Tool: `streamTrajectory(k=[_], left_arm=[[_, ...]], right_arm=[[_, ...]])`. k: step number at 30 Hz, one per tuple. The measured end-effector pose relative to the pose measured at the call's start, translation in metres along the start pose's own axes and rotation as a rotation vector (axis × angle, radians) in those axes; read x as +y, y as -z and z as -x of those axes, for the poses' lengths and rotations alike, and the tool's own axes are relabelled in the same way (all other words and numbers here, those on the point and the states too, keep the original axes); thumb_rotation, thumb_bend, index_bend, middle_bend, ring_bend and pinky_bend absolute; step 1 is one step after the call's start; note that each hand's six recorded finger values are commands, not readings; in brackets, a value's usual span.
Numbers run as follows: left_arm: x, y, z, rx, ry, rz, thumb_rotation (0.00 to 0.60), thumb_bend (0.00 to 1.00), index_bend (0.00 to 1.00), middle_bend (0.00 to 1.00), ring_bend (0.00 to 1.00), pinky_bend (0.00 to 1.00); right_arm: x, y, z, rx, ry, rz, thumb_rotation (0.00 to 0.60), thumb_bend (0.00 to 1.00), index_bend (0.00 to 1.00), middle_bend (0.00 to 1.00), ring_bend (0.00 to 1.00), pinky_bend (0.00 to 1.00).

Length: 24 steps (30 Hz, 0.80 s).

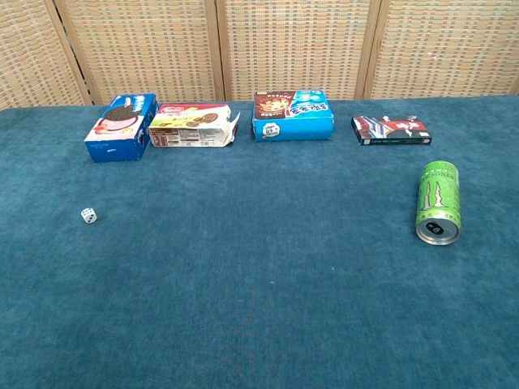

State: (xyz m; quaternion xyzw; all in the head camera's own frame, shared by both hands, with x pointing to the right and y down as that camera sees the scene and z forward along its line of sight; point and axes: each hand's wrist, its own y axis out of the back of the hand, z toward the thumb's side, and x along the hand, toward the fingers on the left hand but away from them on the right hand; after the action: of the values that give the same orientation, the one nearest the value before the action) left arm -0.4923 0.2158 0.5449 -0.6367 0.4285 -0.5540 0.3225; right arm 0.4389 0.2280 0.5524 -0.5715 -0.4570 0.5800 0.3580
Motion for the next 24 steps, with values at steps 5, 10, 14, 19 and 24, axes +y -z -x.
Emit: streamTrajectory(k=[5, 10, 14, 19, 24], left_arm=[[-0.002, 0.001, -0.001, 0.005, 0.009, -0.003, 0.6, 0.03, 0.0, 0.0, 0.0, 0.0], [-0.005, 0.001, -0.004, 0.008, 0.021, -0.012, 0.6, 0.07, 0.0, 0.0, 0.0, 0.0], [-0.01, 0.0, -0.009, 0.008, 0.044, -0.015, 0.6, 0.16, 0.0, 0.0, 0.0, 0.0], [-0.023, -0.009, -0.03, -0.02, 0.111, -0.021, 0.6, 0.29, 0.15, 0.0, 0.0, 0.0], [-0.044, -0.029, -0.069, -0.084, 0.193, -0.045, 0.6, 0.38, 0.28, 0.0, 0.0, 0.0]], right_arm=[[0.0, 0.0, 0.0, -0.001, -0.001, 0.0, 0.6, 0.0, 0.1, 0.0, 0.0, 0.0], [0.001, 0.0, -0.001, -0.002, 0.001, 0.004, 0.6, 0.0, 0.1, 0.0, 0.0, 0.0], [0.0, 0.0, 0.0, -0.003, -0.002, 0.006, 0.6, 0.0, 0.1, 0.0, 0.0, 0.0], [-0.001, 0.0, 0.001, -0.001, -0.006, 0.008, 0.6, 0.0, 0.1, 0.0, 0.0, 0.0], [-0.002, 0.0, 0.002, -0.004, -0.013, 0.014, 0.6, 0.0, 0.1, 0.0, 0.0, 0.0]])
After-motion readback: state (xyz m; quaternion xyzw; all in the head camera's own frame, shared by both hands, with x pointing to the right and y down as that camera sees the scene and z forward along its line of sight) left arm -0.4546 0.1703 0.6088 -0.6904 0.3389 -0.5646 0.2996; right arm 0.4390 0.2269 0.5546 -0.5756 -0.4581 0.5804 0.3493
